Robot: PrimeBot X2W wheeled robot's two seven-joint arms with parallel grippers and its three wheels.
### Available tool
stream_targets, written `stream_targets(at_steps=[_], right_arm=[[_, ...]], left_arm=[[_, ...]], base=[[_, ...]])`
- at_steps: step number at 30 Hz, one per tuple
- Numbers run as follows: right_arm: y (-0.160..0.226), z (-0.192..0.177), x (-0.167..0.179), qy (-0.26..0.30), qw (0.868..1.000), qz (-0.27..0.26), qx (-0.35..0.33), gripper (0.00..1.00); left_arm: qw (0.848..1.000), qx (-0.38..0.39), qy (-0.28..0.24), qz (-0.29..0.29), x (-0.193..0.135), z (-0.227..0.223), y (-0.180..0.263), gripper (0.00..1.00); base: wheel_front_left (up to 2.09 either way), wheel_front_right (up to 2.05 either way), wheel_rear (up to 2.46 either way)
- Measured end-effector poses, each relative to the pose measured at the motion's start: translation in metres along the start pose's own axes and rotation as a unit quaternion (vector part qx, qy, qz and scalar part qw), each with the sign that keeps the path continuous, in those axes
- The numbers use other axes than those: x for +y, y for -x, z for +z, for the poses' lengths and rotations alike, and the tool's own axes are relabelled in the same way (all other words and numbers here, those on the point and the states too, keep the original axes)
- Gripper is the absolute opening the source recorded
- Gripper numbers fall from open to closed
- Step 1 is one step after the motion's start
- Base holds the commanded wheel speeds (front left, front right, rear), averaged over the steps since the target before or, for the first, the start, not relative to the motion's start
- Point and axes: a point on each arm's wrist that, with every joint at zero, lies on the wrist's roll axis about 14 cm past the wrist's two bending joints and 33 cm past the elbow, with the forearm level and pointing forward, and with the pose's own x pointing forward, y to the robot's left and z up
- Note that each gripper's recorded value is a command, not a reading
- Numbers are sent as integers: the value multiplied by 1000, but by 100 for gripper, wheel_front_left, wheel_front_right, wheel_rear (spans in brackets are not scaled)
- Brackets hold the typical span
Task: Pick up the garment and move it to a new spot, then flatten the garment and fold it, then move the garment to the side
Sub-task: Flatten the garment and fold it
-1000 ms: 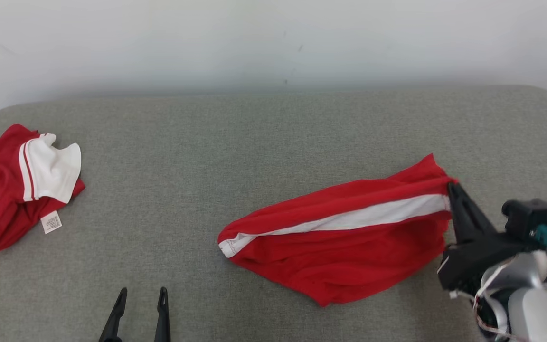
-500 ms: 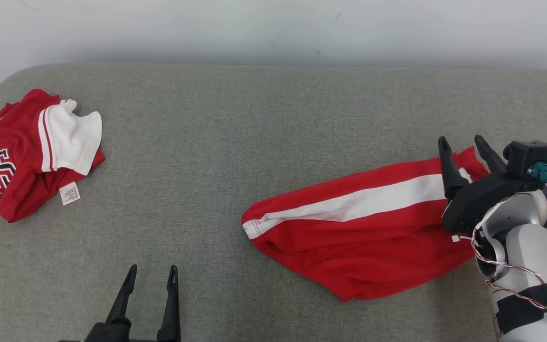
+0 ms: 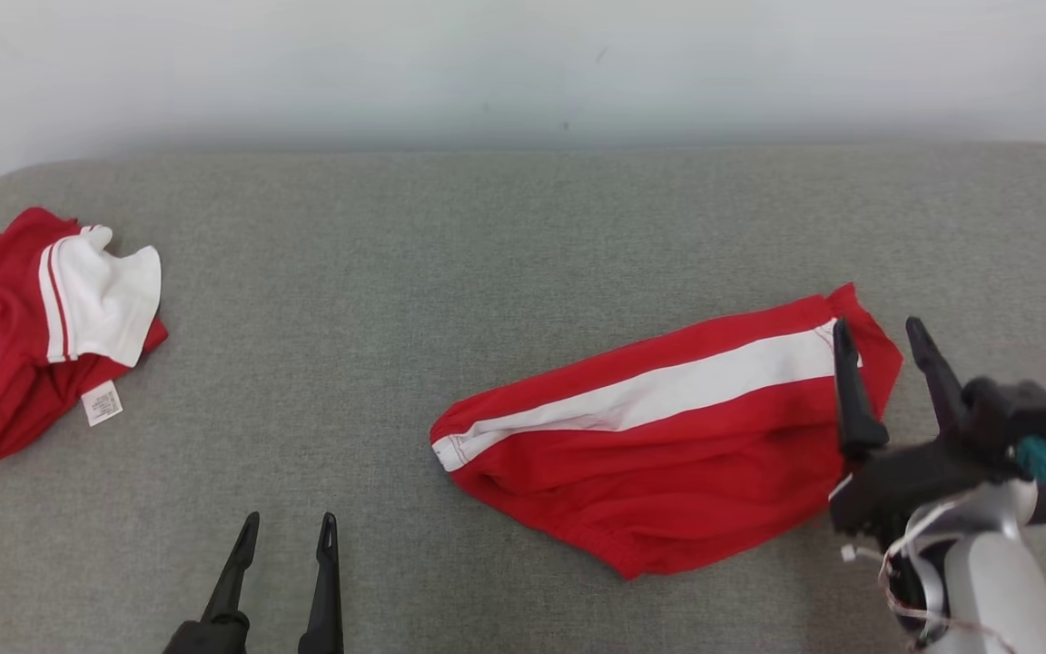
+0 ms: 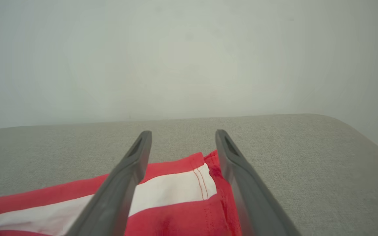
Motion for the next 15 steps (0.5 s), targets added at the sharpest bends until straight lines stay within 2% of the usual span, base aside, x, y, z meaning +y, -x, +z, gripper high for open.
stream_targets(at_steps=[7, 15], right_arm=[[42, 2, -3, -10, 999, -19, -47, 100], [74, -15, -6, -16, 998, -33, -44, 100]], left_arm=[[1000, -4, 2, -16, -10, 3, 1, 100], [1000, -7, 2, -27, -17, 4, 4, 100]], base=[[0, 0, 0], [0, 0, 0]])
